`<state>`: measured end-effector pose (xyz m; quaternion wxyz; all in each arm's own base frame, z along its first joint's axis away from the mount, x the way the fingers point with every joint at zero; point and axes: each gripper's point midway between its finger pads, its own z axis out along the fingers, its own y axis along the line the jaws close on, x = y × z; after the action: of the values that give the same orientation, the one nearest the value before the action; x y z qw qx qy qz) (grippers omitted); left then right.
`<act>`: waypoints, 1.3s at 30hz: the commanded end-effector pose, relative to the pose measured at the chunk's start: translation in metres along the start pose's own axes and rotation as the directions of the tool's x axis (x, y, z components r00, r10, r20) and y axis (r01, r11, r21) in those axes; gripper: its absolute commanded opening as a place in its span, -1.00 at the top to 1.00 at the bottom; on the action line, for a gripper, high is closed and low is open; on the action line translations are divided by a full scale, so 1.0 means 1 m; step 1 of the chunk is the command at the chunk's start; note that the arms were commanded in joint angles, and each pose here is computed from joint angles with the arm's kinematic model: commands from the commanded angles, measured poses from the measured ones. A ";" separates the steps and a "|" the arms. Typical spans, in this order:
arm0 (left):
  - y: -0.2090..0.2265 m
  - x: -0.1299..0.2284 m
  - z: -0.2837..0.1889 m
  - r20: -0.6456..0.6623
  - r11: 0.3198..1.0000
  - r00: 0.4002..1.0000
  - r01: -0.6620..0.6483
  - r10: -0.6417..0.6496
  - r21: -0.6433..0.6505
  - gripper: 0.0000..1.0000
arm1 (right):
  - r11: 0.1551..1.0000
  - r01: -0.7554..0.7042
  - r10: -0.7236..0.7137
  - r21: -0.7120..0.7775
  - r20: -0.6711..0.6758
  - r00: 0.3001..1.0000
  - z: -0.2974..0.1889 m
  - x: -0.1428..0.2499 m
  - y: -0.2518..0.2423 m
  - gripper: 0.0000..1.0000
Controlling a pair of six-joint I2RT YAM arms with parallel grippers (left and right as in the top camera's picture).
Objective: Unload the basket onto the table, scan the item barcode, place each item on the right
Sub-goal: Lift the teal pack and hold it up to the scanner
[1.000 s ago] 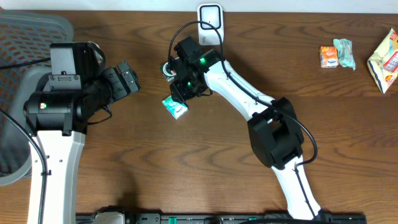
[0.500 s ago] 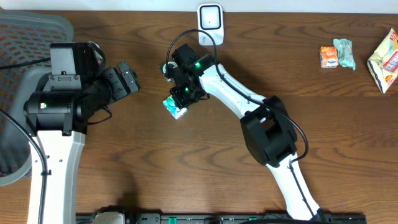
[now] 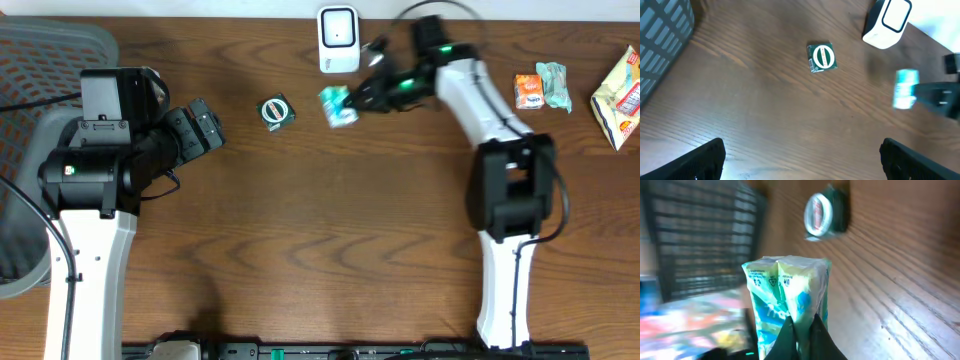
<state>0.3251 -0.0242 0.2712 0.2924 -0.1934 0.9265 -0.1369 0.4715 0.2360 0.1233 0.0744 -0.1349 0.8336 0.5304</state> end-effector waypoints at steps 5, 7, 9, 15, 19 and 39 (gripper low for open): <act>0.002 -0.002 -0.001 0.007 1.000 1.000 -0.003 0.003 -0.007 -0.96 | 0.915 0.126 -0.065 -0.382 0.170 0.983 -0.091 -0.025 0.055 0.98; 0.002 -0.002 -0.001 0.007 1.000 1.000 -0.003 0.003 -0.007 -0.96 | 0.919 0.120 -0.053 -0.377 0.185 0.981 -0.099 -0.027 0.050 0.98; 0.002 -0.002 -0.001 0.007 1.000 1.000 -0.003 0.003 -0.007 -0.96 | 0.920 0.113 -0.043 -0.374 0.190 0.981 -0.103 -0.027 0.048 0.98; 0.002 -0.002 -0.001 0.007 1.000 1.000 -0.003 0.003 -0.007 -0.96 | 0.918 0.119 -0.053 -0.379 0.179 0.982 -0.097 -0.026 0.052 0.98; 0.002 -0.002 -0.001 0.007 1.000 1.000 -0.003 0.003 -0.007 -0.95 | 0.915 0.138 -0.075 -0.380 0.178 0.981 -0.092 -0.026 0.055 0.98; 0.002 -0.002 -0.001 0.007 1.000 1.000 -0.003 0.003 -0.007 -0.96 | 0.930 0.347 -0.313 -0.120 0.233 0.921 -0.063 -0.054 0.033 0.98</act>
<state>0.3251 -0.0242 0.2712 0.2924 -0.1934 0.9265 -0.1369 0.5094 0.1898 0.1912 0.2405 -0.2401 0.7013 0.6267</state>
